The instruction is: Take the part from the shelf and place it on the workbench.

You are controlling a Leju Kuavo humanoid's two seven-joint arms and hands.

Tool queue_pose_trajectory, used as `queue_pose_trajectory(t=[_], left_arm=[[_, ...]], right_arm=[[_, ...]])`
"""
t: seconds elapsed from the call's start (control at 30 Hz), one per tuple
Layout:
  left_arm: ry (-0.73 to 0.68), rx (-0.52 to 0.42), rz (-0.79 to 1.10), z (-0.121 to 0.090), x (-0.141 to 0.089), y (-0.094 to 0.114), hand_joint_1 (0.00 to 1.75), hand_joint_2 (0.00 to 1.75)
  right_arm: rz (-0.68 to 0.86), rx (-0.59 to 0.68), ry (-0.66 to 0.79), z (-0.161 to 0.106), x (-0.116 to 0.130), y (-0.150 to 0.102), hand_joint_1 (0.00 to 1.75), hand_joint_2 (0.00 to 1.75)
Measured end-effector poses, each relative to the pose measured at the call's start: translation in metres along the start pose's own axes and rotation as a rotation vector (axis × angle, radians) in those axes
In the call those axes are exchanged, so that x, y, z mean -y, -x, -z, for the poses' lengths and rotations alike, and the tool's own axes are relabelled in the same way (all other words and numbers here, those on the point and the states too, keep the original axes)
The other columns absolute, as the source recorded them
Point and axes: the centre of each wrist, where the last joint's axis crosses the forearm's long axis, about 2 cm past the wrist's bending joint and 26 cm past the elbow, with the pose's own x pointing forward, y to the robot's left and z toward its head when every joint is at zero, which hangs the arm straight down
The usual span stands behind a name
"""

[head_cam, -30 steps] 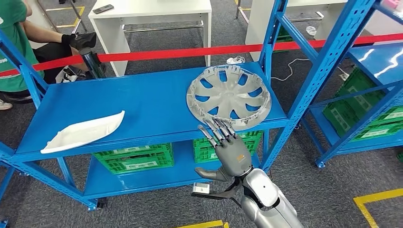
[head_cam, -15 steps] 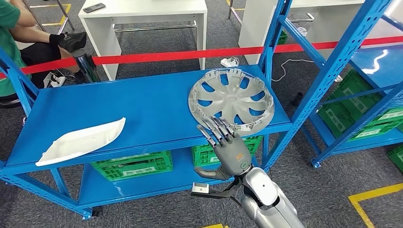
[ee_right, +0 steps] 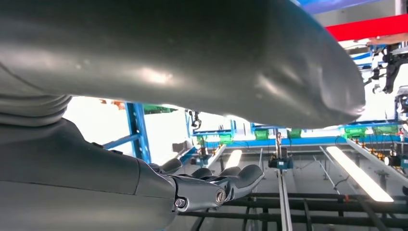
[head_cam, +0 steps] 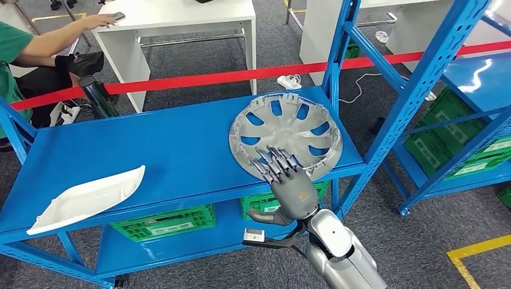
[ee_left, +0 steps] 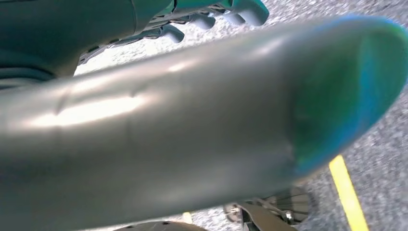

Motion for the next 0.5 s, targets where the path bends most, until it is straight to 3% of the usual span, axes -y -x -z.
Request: queue_pose_trajectory(t=[0.5], left_arm=[[0.001,-0.010,-0.001,-0.002,0.003,0.002,0.00,0.00]], right_arm=[[-0.032,-0.019,0.007,0.005,0.003,0.017,0.00,0.00]])
